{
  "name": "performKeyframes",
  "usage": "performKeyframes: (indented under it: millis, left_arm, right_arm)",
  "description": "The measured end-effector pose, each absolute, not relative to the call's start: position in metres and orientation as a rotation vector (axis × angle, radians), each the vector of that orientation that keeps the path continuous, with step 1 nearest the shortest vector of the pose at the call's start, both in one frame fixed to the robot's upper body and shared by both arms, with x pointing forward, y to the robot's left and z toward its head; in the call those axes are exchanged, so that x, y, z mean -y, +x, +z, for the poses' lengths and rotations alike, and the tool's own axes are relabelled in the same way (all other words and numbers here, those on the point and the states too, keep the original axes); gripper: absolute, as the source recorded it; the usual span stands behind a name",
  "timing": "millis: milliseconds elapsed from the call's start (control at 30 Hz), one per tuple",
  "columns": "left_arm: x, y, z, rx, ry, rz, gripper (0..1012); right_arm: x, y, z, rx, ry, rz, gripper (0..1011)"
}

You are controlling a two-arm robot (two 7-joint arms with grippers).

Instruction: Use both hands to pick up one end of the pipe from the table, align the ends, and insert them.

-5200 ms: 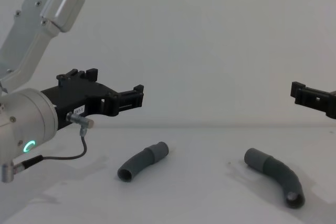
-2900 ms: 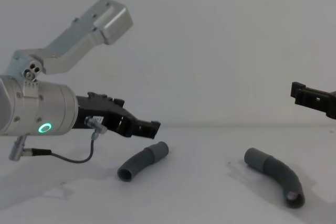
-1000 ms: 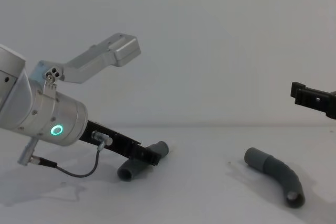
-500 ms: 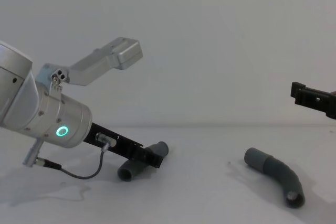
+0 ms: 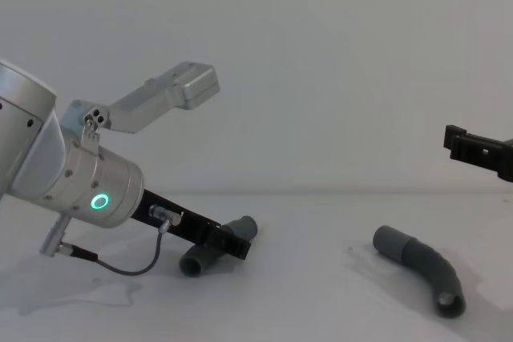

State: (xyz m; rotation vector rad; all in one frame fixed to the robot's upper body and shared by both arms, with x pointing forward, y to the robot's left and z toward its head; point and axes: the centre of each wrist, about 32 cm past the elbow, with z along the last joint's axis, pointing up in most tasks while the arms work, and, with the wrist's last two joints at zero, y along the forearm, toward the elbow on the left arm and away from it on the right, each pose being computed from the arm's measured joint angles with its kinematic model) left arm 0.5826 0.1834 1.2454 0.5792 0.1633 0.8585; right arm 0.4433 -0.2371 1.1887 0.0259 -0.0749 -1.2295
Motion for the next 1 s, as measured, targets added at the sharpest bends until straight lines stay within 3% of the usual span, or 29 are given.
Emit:
performKeyframes:
  millis: [100, 300, 900, 1000]
  left_arm:
    - [-0.1832, 0.5829, 1.2453, -0.166, 0.580, 0.858, 1000]
    - [-0.1827, 0.5835, 1.2452, -0.171, 0.582, 0.859, 894]
    - [-0.1822, 0.5843, 1.2453, -0.176, 0.585, 0.859, 336]
    - [-0.1822, 0.5843, 1.2452, -0.176, 0.585, 0.859, 306]
  right_arm:
    - [0.2371, 0.4433, 1.1887, 0.075, 0.026, -1.229, 1001]
    - [0.2371, 0.4433, 1.1887, 0.075, 0.026, -1.229, 1001]
    - [0.2371, 0.4433, 1.1887, 0.075, 0.026, -1.229, 1001]
    - [0.2371, 0.4433, 1.1887, 0.075, 0.026, -1.229, 1001]
